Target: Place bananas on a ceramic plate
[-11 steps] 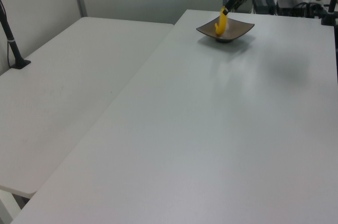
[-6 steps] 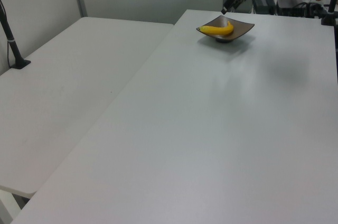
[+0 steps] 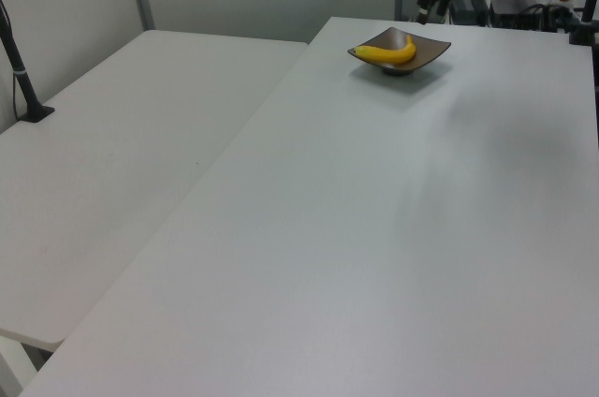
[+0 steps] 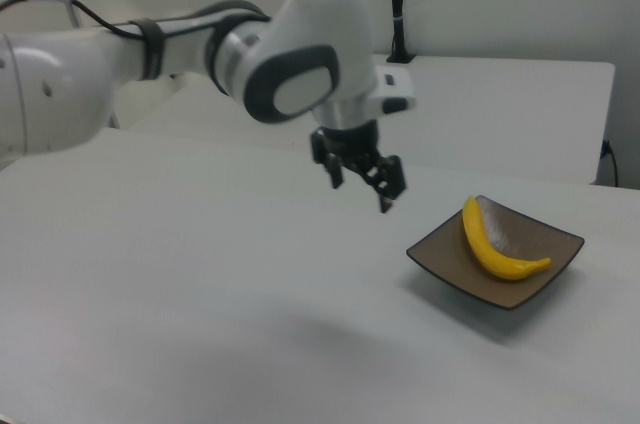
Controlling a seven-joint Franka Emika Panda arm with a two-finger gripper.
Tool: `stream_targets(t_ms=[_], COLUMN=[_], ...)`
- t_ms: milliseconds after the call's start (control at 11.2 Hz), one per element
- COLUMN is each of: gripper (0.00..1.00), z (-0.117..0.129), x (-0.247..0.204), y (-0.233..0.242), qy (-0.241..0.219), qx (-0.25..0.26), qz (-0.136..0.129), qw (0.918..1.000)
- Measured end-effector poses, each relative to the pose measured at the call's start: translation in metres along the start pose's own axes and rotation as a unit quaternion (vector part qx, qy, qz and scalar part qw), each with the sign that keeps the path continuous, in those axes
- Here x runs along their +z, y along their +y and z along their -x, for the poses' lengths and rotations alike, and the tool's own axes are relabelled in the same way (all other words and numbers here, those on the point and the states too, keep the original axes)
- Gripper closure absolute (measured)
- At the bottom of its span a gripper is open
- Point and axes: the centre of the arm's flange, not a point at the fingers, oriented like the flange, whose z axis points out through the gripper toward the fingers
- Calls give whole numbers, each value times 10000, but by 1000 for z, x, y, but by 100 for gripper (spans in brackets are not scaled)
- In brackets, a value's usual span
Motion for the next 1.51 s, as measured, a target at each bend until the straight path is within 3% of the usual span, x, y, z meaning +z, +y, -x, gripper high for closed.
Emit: stream_targets(t_ms=[89, 267, 534, 979, 1513], gripper=[0, 0, 0, 0, 0], z=[8, 17, 32, 76, 88], x=[-9, -20, -36, -53, -55], y=[-28, -90, -176, -191, -202], qy=[-366, -673, -642, -720, -750], qx=[-178, -364, -642, -1263, -1535], qz=[64, 145, 10, -107, 44], qw=[9992, 9970, 9959, 9893, 9853])
